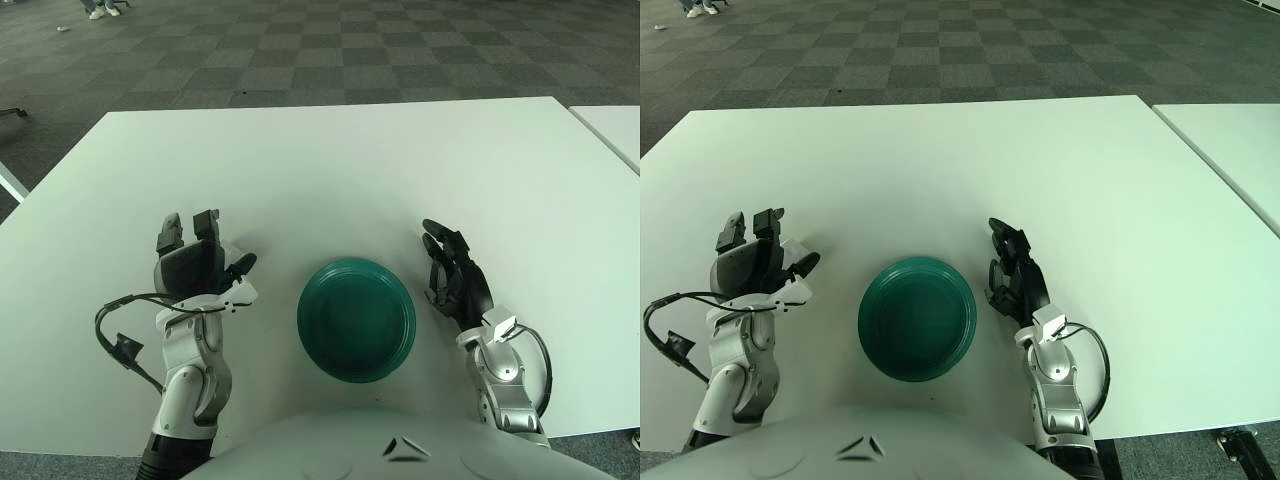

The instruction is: Put the charger into the plate.

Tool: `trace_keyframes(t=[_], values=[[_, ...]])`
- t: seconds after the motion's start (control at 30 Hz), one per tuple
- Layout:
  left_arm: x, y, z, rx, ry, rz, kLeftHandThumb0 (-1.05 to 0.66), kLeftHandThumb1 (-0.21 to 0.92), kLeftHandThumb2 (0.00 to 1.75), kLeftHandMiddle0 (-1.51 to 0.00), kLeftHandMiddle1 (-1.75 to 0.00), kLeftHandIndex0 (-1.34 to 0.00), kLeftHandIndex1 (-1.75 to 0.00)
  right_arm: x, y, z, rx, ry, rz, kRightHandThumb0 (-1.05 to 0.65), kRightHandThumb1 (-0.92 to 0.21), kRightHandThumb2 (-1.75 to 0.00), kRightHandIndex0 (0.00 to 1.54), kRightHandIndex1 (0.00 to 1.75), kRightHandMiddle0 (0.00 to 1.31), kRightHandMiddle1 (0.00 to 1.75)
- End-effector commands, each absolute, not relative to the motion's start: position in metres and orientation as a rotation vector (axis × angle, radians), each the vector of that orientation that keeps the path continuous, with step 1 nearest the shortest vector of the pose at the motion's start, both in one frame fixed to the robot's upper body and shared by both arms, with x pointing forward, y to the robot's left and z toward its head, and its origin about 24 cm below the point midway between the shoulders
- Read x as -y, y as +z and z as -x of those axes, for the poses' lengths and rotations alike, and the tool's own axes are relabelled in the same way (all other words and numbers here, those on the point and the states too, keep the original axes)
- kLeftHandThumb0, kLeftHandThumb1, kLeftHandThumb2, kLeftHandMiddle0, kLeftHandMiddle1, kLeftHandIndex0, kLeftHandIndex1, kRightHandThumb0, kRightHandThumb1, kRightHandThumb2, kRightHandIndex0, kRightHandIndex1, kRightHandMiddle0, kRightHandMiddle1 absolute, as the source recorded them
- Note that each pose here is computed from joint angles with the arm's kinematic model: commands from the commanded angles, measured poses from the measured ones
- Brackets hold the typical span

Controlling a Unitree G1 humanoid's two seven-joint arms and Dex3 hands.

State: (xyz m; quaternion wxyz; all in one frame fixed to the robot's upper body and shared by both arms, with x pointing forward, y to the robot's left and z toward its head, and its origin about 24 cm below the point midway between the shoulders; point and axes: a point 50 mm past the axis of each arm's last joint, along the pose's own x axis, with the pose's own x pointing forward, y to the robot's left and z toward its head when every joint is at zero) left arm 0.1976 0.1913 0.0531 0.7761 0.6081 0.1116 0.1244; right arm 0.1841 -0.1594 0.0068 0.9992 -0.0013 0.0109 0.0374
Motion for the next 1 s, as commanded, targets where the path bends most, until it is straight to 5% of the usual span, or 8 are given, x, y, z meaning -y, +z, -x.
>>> trace_keyframes(t=[0.0, 0.97], values=[[-0.195, 0.054, -0.202, -0.246, 0.267, -1.329, -1.05, 0.92, 0.59, -0.08, 0.0, 0.0, -0.72, 0.161, -0.009, -0.174, -0.122, 0.065, -0.013, -0.7, -0.92, -0.85, 0.19, 0.01, 0.0, 0.66], [-0.21, 0.027, -0.215, -0.271, 0.181, -1.264, -1.05, 0.92, 0.52, -0.11, -0.01, 0.0, -0.85, 0.165, -0.009, -0.172, -0.152, 0.071, 0.038, -0.75, -0.92, -0.83, 0.13, 0.0, 0.0, 0.54]])
